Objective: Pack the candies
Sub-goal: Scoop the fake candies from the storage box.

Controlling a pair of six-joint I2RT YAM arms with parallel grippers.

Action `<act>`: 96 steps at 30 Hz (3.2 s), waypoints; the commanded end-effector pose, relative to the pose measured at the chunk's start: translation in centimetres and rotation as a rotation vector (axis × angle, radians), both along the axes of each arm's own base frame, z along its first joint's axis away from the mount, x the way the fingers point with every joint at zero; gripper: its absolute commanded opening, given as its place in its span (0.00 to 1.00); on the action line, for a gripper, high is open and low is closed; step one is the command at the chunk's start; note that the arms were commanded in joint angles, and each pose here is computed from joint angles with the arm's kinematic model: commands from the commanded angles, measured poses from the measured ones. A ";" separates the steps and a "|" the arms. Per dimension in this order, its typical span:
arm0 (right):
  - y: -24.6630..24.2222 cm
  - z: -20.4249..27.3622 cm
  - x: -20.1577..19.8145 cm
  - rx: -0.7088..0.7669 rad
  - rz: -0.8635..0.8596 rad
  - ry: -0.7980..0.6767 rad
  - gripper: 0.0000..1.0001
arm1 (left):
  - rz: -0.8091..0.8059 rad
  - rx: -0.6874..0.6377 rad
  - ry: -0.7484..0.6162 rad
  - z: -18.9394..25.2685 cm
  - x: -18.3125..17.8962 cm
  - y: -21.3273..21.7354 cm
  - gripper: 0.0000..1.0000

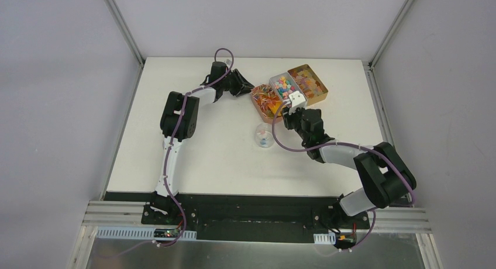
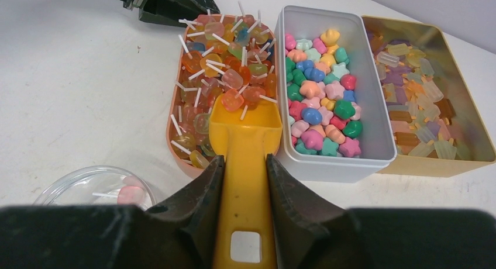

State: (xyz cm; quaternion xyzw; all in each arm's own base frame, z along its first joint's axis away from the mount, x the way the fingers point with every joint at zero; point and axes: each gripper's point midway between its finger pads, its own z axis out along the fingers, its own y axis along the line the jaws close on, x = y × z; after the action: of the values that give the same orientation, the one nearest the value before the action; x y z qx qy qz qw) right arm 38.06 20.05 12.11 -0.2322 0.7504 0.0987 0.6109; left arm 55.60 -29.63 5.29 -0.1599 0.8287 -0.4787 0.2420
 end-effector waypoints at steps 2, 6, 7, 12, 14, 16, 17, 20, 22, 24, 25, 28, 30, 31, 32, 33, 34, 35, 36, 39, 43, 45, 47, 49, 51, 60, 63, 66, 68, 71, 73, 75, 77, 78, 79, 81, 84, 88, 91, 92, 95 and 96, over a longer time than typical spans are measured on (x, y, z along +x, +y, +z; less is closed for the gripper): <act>-0.2 -0.2 0.5 0.061 -0.025 -0.023 0.00 | -0.071 -0.037 -0.021 1.5 -1.3 -2.1 0.34; 0.0 -0.2 0.5 0.069 -0.012 -0.037 0.00 | -0.074 -0.037 -0.024 1.6 -1.4 -2.2 0.33; 0.1 -0.3 0.5 0.071 -0.012 -0.040 0.00 | -0.073 -0.038 -0.024 1.6 -1.3 -2.2 0.33; 0.6 -0.4 0.5 0.087 0.011 -0.046 0.00 | -0.074 -0.041 -0.026 1.8 -1.3 -2.2 0.33; 0.8 -0.4 0.6 0.097 0.018 -0.052 0.00 | -0.074 -0.041 -0.027 1.9 -1.3 -2.2 0.33; 0.9 -0.5 0.6 0.104 0.020 -0.061 0.00 | -0.076 -0.042 -0.029 2.0 -1.3 -2.3 0.33; 0.9 -0.5 0.6 0.109 0.018 -0.066 0.00 | -0.076 -0.043 -0.029 2.0 -1.3 -2.3 0.33; 0.7 -0.7 0.6 0.119 0.008 -0.072 0.00 | -0.076 -0.044 -0.028 2.0 -1.3 -2.3 0.33; 0.6 -0.6 0.6 0.126 0.003 -0.080 0.00 | -0.076 -0.042 -0.028 2.0 -1.3 -2.3 0.33; 0.5 -0.6 0.6 0.134 -0.002 -0.086 0.00 | -0.076 -0.042 -0.030 2.0 -1.3 -2.3 0.33; 0.4 -0.6 0.5 0.136 -0.003 -0.090 0.00 | -0.075 -0.040 -0.031 2.0 -1.3 -2.3 0.33; 0.2 -0.4 0.4 0.148 -0.005 -0.111 0.00 | -0.074 -0.040 -0.033 2.1 -1.2 -2.3 0.33; 0.1 -0.3 0.3 0.156 -0.005 -0.123 0.00 | -0.073 -0.041 -0.033 2.1 -1.1 -2.3 0.33; 0.0 -0.3 0.2 0.160 -0.004 -0.128 0.00 | -0.074 -0.042 -0.035 2.2 -1.1 -2.3 0.33; 0.1 -0.3 0.2 0.161 0.000 -0.133 0.00 | -0.072 -0.041 -0.034 2.2 -1.1 -2.3 0.33; 0.0 -0.2 0.1 0.166 0.001 -0.140 0.00 | -0.072 -0.041 -0.035 2.2 -1.1 -2.3 0.33; 0.0 0.0 0.1 0.174 0.006 -0.152 0.00 | -0.073 -0.042 -0.035 2.3 -1.1 -2.3 0.33; 0.0 0.0 0.1 0.177 0.011 -0.155 0.00 | -0.073 -0.040 -0.037 2.3 -1.0 -2.3 0.33; 0.0 0.0 0.1 0.179 0.012 -0.162 0.00 | -0.073 -0.040 -0.038 2.4 -1.0 -2.3 0.33; 0.3 -0.2 -0.2 0.185 0.042 -0.161 0.00 | -0.073 -0.037 -0.041 2.5 -1.0 -2.3 0.33; 0.3 -0.4 0.0 0.187 0.047 -0.161 0.00 | -0.075 -0.033 -0.043 2.6 -1.0 -2.3 0.33; 0.3 -0.2 0.0 0.194 0.049 -0.174 0.00 | -0.074 -0.032 -0.046 2.9 -0.9 -2.3 0.33; 0.1 0.2 0.0 0.203 0.049 -0.196 0.00 | -0.074 -0.031 -0.048 3.0 -0.7 -2.2 0.33; 0.0 0.4 0.1 0.212 0.051 -0.208 0.00 | -0.073 -0.029 -0.051 3.1 -0.6 -2.3 0.33; 0.0 0.6 0.1 0.220 0.051 -0.221 0.00 | -0.073 -0.028 -0.054 3.2 -0.6 -2.3 0.33; -0.2 1.3 0.0 0.223 0.061 -0.259 0.00 | -0.075 -0.016 -0.058 3.3 -0.4 -2.2 0.33; -0.2 1.6 -0.3 0.217 0.074 -0.271 0.00 | -0.074 -0.014 -0.059 3.3 -0.4 -2.2 0.33; -0.3 2.0 -0.4 0.216 0.078 -0.283 0.00 | -0.075 -0.007 -0.061 3.4 -0.3 -2.2 0.33; -0.3 2.2 -0.5 0.215 0.079 -0.286 0.00 | -0.076 -0.001 -0.065 3.4 -0.3 -2.1 0.33; -0.2 2.4 -0.5 0.221 0.083 -0.288 0.00 | -0.075 0.004 -0.066 3.5 -0.2 -2.1 0.34; -0.1 2.6 -0.5 0.227 0.089 -0.292 0.00 | -0.074 0.009 -0.069 3.6 0.0 -2.0 0.34; 0.0 2.8 -0.6 0.230 0.095 -0.295 0.00 | -0.075 0.012 -0.071 3.6 0.0 -1.9 0.34; 0.0 3.1 -0.5 0.231 0.095 -0.303 0.00 | -0.076 0.014 -0.072 3.7 0.0 -1.9 0.35; -0.1 3.3 -0.6 0.232 0.093 -0.307 0.00 | -0.075 0.014 -0.071 3.8 0.0 -1.8 0.36; -0.1 3.4 -0.6 0.233 0.092 -0.311 0.00 | -0.074 0.015 -0.071 3.8 0.0 -1.8 0.36; -0.2 3.5 -0.7 0.234 0.090 -0.312 0.00 | -0.073 0.018 -0.072 3.9 0.0 -1.6 0.37; -0.3 3.6 -0.7 0.232 0.089 -0.316 0.00 | -0.072 0.021 -0.074 4.0 0.1 -1.4 0.38; -0.4 3.8 -0.9 0.229 0.092 -0.325 0.00 | -0.068 0.023 -0.078 4.3 0.2 -1.1 0.38; -0.5 4.1 -1.1 0.228 0.093 -0.333 0.00 | -0.067 0.031 -0.088 4.8 0.3 -0.7 0.38; -0.6 4.3 -1.3 0.228 0.094 -0.336 0.00 | -0.067 0.034 -0.090 4.9 0.3 -0.7 0.39; -0.7 4.5 -1.6 0.224 0.097 -0.345 0.00 | -0.063 0.036 -0.094 5.2 0.4 -0.3 0.39; -0.8 4.6 -1.7 0.222 0.097 -0.348 0.00 | -0.062 0.035 -0.096 5.3 0.4 -0.2 0.39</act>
State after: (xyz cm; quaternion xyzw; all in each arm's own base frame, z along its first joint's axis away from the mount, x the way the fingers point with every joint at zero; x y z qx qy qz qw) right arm 36.80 19.34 12.51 -0.2137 0.6589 0.1628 0.7027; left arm 55.24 -30.23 6.04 -0.1362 0.8427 -0.4659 0.2329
